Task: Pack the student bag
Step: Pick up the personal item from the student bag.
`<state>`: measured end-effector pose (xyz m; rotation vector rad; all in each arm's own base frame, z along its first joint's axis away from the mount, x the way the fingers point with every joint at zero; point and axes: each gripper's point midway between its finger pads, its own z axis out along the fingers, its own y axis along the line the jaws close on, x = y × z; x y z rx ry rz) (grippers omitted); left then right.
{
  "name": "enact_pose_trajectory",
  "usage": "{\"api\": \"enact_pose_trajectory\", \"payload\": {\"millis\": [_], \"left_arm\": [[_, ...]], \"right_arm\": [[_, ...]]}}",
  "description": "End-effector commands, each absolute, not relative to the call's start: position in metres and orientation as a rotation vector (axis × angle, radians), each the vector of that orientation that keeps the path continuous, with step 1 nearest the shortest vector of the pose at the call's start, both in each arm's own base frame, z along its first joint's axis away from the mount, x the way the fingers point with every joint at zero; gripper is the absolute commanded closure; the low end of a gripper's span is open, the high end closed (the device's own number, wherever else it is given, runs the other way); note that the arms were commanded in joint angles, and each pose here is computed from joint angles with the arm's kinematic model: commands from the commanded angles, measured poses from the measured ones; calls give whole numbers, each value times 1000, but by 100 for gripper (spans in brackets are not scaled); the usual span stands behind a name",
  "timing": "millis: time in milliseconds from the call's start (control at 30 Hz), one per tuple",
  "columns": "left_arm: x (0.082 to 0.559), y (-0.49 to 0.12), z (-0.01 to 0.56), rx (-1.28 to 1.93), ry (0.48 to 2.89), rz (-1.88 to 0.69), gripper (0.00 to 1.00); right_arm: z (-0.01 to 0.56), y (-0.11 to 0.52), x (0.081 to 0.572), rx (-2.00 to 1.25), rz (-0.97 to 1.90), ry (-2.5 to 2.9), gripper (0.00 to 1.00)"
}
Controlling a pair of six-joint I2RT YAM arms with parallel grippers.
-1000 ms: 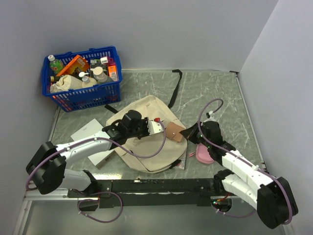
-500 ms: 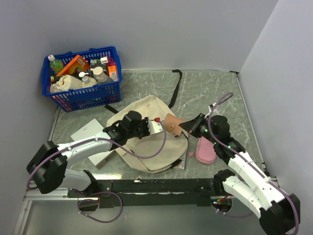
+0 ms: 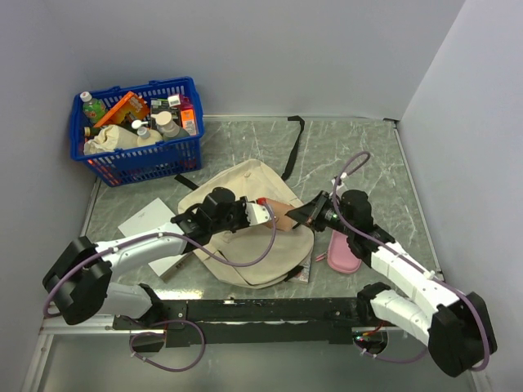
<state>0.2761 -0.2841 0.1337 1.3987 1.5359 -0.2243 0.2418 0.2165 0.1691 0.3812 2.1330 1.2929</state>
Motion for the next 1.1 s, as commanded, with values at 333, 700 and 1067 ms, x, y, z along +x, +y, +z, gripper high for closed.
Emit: {"api": "enact_pose_trajectory", "payload": {"millis": [333, 700, 1067], "left_arm": [[280, -291, 173, 1314, 1423, -232, 99], [280, -298, 183, 1322, 1394, -254, 99], [263, -297, 166, 1388, 1407, -320, 99]], "right_arm": [[97, 232, 241, 478, 1265, 2368, 100], [53, 233, 239, 572, 1223, 2477, 100], [131, 250, 256, 347, 1431, 2187, 100]]}}
